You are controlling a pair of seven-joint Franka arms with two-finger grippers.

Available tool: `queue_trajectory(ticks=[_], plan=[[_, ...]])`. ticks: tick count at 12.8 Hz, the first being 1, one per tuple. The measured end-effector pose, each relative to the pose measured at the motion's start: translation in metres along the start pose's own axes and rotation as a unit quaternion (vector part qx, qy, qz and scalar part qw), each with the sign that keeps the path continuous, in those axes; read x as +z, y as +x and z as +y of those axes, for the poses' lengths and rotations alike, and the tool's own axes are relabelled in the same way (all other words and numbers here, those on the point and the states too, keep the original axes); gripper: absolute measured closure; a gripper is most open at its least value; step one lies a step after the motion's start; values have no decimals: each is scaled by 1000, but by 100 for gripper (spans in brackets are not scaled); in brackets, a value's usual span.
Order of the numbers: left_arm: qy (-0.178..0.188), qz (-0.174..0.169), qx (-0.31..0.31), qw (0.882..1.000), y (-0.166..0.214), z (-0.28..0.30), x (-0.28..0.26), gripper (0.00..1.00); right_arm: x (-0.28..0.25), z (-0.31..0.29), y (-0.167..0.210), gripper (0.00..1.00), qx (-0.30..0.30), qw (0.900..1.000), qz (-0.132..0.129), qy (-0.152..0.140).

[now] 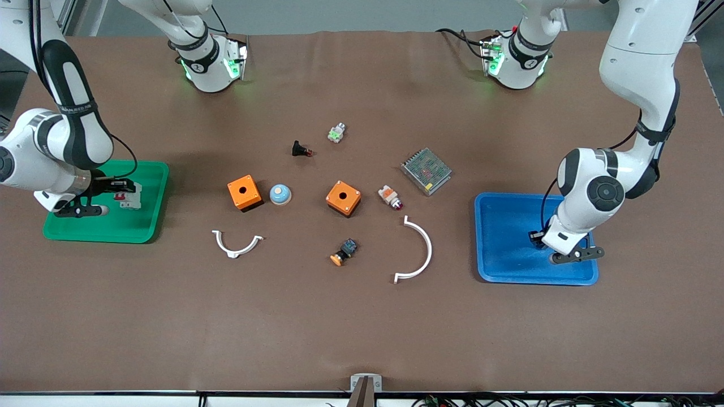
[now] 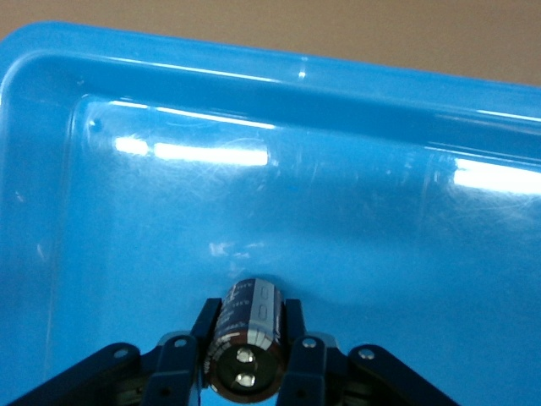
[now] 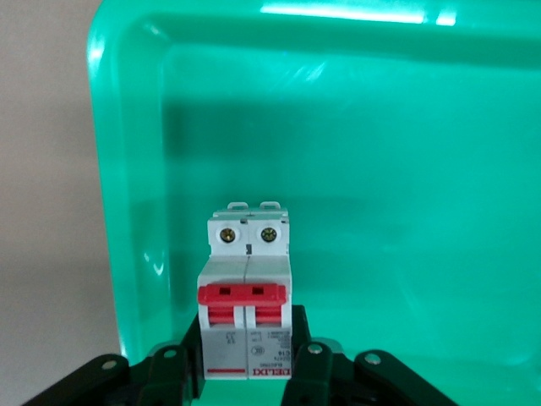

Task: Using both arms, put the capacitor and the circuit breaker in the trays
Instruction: 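Lower the breaker into the green tray and open the right gripper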

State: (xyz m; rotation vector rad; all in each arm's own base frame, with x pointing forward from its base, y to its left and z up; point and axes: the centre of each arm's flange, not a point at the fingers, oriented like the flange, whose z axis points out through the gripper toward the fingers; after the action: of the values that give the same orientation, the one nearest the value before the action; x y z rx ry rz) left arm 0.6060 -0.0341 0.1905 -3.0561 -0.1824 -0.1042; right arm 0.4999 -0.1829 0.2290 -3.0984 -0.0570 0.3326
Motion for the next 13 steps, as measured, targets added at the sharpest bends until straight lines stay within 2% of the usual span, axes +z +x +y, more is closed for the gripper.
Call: queue_trajectory(ticks=[2, 5, 7, 8, 10, 11, 13], plan=[[-1, 3, 0, 1000, 1, 0, 1, 66, 10, 2, 6, 60, -1, 1000, 12, -8], [-1, 4, -3, 1000, 2, -4, 0, 66, 15, 3, 8, 60, -1, 1000, 15, -11], [-1, 5, -5, 1000, 2, -4, 0, 66, 12, 4, 9, 45, -1, 1000, 15, -11], [-1, 5, -5, 1000, 2, -4, 0, 66, 2, 5, 13, 32, -1, 1000, 13, -9], [-2, 8, -4, 1000, 4, -3, -1, 61, -51, 5, 30, 12, -7, 1000, 15, -6], [-3, 12, -4, 1000, 6, -2, -4, 60, -90, 0, 42, 1, -14, 1000, 26, -8], [-5, 19, -3, 1000, 11, 1, -9, 46, -160, -21, 59, 0, -35, 998, 50, -14]])
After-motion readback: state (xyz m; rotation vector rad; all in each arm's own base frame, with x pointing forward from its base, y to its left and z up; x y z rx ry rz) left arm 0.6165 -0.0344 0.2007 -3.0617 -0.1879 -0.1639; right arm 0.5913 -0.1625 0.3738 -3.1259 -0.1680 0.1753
